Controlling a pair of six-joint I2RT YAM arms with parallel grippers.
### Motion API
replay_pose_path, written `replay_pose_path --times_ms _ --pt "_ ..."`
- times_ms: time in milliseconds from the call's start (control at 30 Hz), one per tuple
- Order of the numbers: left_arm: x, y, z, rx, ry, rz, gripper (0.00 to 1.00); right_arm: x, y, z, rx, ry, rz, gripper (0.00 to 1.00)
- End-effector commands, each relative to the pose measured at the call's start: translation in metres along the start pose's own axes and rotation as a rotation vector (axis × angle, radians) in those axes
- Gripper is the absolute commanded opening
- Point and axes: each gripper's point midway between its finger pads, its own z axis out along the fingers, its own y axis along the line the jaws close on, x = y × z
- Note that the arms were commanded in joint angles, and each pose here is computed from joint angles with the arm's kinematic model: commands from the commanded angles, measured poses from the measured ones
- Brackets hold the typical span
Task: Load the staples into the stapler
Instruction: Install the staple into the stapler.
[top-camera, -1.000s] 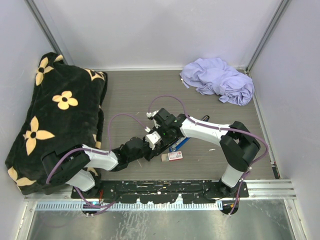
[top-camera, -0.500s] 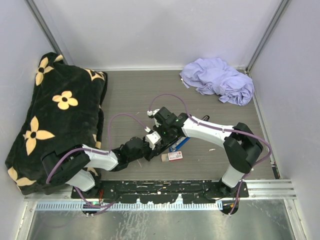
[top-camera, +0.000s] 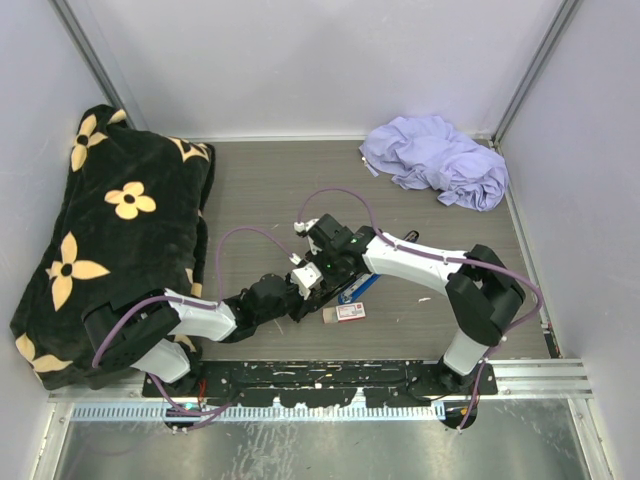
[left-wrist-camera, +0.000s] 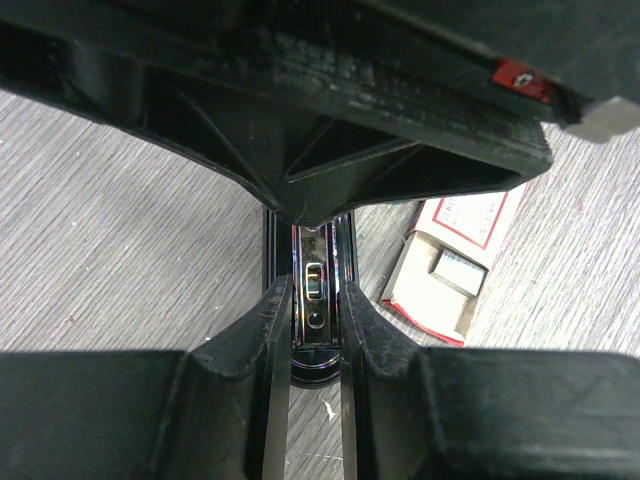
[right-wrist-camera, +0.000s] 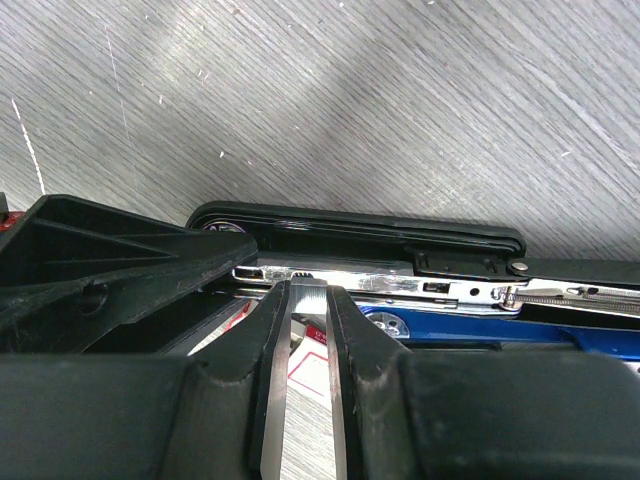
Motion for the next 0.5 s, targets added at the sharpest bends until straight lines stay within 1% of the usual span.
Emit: replay_pose_path --times_ms 0,467 --pt "-0.0166 -0.0081 0.0028 0.029 -0.039 0.018 0.1 -0.0047 0.0069 0.0018 -0.026 -0.016 -0.002 0.2" --pt "-0.0167 -0.007 0.0026 0.024 -0.04 0.017 0.11 0.0027 0.0059 0.0059 -0.026 0.012 -0.003 0.21"
